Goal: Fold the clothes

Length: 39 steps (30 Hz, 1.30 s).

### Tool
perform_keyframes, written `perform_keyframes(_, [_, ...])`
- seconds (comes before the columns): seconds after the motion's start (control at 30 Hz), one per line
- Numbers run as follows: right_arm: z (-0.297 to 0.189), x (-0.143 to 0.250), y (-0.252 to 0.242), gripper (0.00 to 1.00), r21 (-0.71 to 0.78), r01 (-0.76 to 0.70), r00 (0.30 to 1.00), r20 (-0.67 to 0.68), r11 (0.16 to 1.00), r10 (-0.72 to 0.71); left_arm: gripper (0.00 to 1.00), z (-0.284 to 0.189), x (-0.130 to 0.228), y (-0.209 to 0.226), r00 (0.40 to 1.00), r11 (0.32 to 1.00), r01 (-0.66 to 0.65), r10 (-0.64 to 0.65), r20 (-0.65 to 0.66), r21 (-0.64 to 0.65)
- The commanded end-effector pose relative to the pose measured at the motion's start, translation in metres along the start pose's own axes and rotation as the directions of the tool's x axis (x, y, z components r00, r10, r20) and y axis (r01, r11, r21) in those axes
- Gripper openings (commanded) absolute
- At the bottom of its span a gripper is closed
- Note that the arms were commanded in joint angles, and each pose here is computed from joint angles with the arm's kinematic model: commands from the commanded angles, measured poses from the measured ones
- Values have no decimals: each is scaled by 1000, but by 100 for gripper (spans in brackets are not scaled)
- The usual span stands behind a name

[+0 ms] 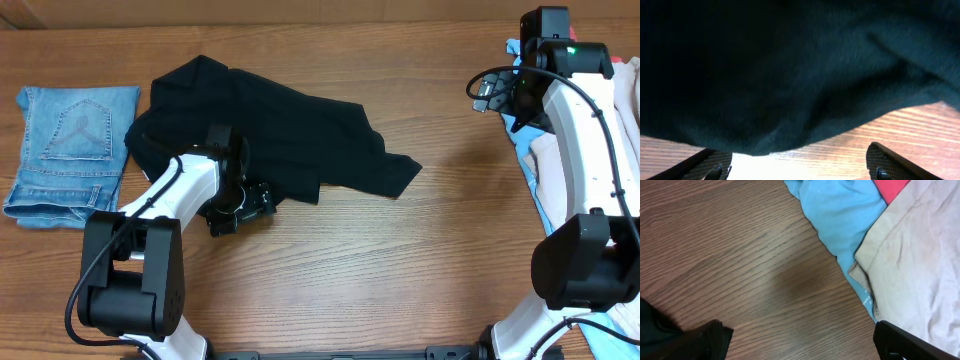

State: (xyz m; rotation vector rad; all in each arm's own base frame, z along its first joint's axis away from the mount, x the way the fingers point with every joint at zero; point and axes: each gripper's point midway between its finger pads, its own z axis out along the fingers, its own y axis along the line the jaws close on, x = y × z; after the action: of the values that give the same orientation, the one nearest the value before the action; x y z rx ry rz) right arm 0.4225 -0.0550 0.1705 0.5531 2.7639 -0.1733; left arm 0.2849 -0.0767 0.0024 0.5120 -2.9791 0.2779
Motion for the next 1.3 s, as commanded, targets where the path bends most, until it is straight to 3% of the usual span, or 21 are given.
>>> perform_keyframes(0.0, [-22,-9,-3,100,-21,-19,998,62,1000,20,85,16,-11,4,999,999,37,-37,28,-25])
perform_keyframes(0.13, [-22,-9,-3,100,-21,-19,998,63,1000,20,77,15,-21,1,995,997,71,-70,71,-12])
perform_keyframes(0.2, [-22,-10,-2,100,-21,-19,998,63,1000,20,66,15,-24,-1,993,996,89,-88,84,-1])
perform_keyframes(0.3, [-22,-10,-2,100,-21,-19,998,63,1000,20,33,15,-25,-1,992,996,94,-94,84,0])
perform_keyframes(0.33, [-22,-10,-2,100,-21,-19,998,64,1000,20,27,15,-24,-1,992,996,94,-94,84,-1])
perform_keyframes(0.37, [-22,-10,-2,100,-21,-19,998,64,1000,20,9,15,-24,-1,992,996,94,-94,82,-1])
perform_keyframes(0.4, [-22,-10,-2,100,-21,-19,998,64,1000,20,4,15,-24,-1,992,996,94,-94,82,-1])
perform_keyframes(0.5, [-22,-9,-3,100,-21,-18,998,59,1000,20,4,-1,-22,-2,994,998,67,-67,84,-3])
perform_keyframes(0.63, [-17,12,21,100,-161,51,998,-26,986,-56,4,-76,-21,-4,985,1000,-2,-2,173,19])
perform_keyframes(0.73, [-9,52,51,100,-299,80,979,-155,951,-131,4,-153,-22,16,937,1000,5,-4,348,-1])
perform_keyframes(0.87, [0,80,74,100,-343,117,958,-208,932,-197,4,-203,-22,34,867,998,40,-62,495,55])
perform_keyframes(1.07, [28,114,116,100,-381,225,934,-178,897,-310,4,-206,-19,40,865,998,41,-58,499,44])
perform_keyframes(1.27, [76,133,113,98,-341,252,939,-140,906,-314,4,-205,-18,41,869,998,43,-58,492,42])
